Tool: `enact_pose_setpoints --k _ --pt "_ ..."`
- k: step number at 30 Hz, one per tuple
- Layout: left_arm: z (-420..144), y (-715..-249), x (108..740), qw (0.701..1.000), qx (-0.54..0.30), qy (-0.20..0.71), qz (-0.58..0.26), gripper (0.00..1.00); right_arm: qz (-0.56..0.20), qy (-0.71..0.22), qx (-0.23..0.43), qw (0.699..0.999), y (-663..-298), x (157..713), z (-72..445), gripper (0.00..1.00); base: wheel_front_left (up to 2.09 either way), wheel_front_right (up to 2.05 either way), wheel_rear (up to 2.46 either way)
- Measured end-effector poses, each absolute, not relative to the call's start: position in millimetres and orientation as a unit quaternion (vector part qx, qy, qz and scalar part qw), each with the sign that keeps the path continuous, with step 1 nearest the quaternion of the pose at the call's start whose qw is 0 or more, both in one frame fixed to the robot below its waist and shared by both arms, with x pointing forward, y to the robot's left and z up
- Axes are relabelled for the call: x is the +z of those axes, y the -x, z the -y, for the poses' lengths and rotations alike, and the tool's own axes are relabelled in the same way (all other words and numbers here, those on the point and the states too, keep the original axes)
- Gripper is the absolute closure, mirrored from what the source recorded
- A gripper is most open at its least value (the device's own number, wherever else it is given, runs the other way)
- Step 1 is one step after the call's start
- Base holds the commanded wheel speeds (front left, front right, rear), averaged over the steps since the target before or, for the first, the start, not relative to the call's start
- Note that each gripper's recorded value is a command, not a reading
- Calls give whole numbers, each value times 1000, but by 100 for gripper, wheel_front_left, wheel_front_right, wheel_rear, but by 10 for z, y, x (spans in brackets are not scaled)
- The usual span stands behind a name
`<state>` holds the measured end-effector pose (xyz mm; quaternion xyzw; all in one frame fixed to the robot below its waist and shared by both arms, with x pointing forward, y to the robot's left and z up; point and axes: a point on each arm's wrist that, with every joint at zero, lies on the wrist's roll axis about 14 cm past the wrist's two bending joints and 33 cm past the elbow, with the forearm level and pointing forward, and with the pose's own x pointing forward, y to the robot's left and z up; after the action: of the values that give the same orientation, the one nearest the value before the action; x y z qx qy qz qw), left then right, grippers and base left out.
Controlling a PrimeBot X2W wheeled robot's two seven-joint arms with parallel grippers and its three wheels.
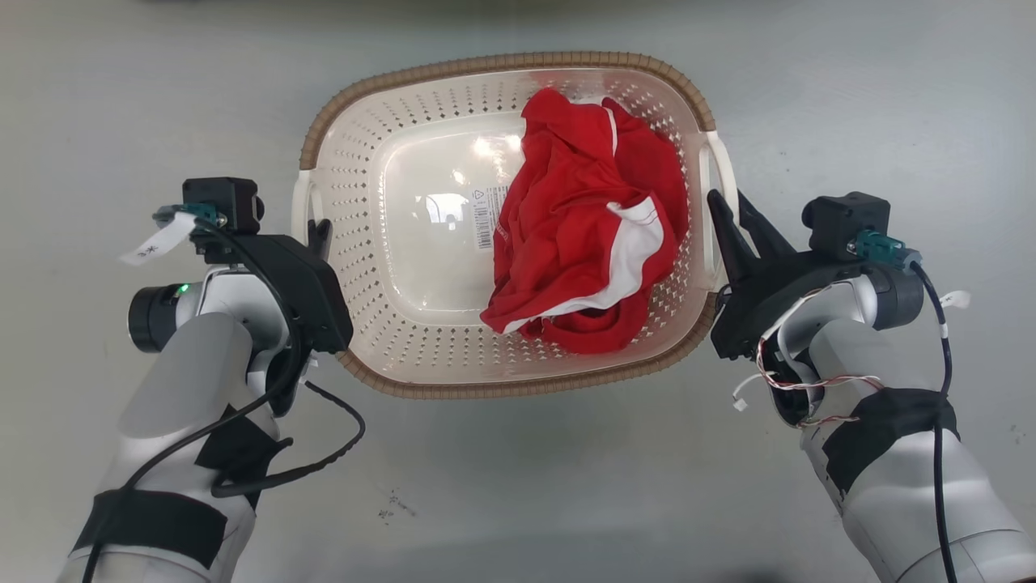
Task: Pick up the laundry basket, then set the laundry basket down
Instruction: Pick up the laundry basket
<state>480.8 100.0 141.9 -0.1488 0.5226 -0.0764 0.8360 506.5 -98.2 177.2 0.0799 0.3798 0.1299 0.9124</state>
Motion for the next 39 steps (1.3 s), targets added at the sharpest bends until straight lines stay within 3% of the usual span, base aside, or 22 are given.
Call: enact_pose_setpoints --k 27,39 --pt "-947 -4621 1937 840 -64 160 -514 100 -381 -74 117 914 -4931 2251 1060 100 0 0 0" --pt "-914 -4477 2309 843 -69 164 -508 100 -396 -80 105 909 -4689 2542 1110 100 0 0 0"
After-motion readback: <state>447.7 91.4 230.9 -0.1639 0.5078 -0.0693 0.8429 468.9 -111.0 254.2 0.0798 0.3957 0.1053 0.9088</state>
